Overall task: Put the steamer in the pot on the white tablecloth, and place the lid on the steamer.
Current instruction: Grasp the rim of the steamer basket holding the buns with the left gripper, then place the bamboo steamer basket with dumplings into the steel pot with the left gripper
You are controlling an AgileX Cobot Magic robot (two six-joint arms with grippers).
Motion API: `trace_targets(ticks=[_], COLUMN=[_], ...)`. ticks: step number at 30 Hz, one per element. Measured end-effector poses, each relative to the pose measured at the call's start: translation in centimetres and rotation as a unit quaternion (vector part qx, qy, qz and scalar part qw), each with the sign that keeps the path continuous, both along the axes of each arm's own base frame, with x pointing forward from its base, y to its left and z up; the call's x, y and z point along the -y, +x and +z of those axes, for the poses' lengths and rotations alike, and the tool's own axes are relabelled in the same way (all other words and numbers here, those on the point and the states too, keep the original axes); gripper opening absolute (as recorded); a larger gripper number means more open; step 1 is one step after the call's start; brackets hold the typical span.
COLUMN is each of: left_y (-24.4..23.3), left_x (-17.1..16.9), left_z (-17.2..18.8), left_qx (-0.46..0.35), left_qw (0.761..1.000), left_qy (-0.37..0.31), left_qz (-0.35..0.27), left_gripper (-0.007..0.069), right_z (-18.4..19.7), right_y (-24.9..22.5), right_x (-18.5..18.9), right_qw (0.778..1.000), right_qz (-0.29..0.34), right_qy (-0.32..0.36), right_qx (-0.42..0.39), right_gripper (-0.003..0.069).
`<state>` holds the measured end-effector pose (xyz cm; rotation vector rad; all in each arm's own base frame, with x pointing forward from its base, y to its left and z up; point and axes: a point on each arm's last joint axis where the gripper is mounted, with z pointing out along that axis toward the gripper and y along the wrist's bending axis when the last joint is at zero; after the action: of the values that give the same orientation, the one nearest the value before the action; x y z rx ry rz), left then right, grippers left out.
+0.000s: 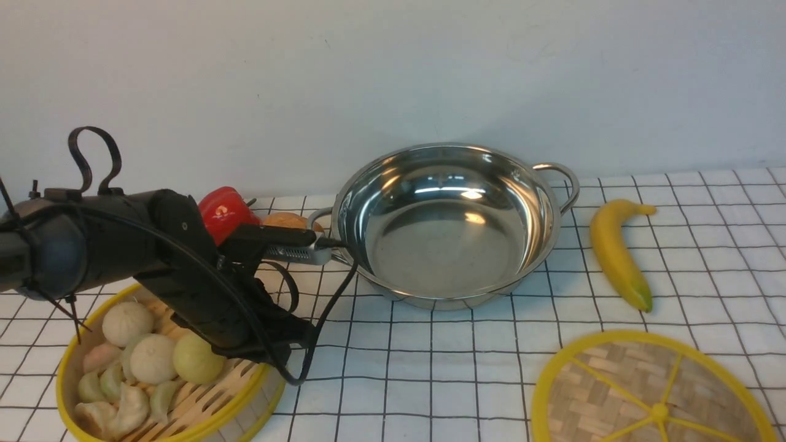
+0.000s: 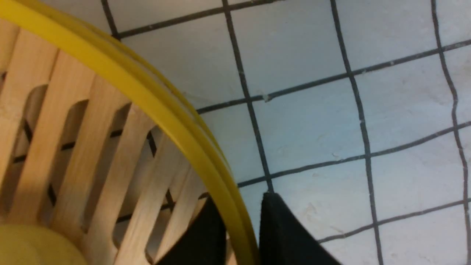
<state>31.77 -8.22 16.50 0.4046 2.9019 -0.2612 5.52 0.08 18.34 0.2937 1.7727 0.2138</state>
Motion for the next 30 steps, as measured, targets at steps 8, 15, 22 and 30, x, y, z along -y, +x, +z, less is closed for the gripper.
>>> trace_targets(ticks=[8, 15, 22, 30], left_y=[-0.1, -0.6, -0.7, 0.4], left_x=[-0.5, -1.0, -0.5, 5.2], left_z=[3.8, 9.5, 15.8, 18.2], left_qx=[0.010, -0.007, 0.050, 0.105], left_qw=[0.999, 0.998, 0.994, 0.980], left_qy=[0.028, 0.064, 0.090, 0.055], left_qz=[-0.031, -0.025, -0.040, -0.158], left_gripper=[0.0045, 0.0064, 0.0064, 0.0064], right_z=[0.0, 0.0, 0.0, 0.0], right_y=[0.0, 0.0, 0.0, 0.0], right_x=[0.0, 0.0, 0.0, 0.0], right_qw=[1.000, 1.000, 1.000, 1.000], right_qz=[0.000, 0.000, 0.000, 0.000], right_qy=[0.000, 0.000, -0.002, -0.002], right_qx=[0.000, 0.000, 0.000, 0.000], right_gripper=[0.0240, 0.0240, 0.0242, 0.0242])
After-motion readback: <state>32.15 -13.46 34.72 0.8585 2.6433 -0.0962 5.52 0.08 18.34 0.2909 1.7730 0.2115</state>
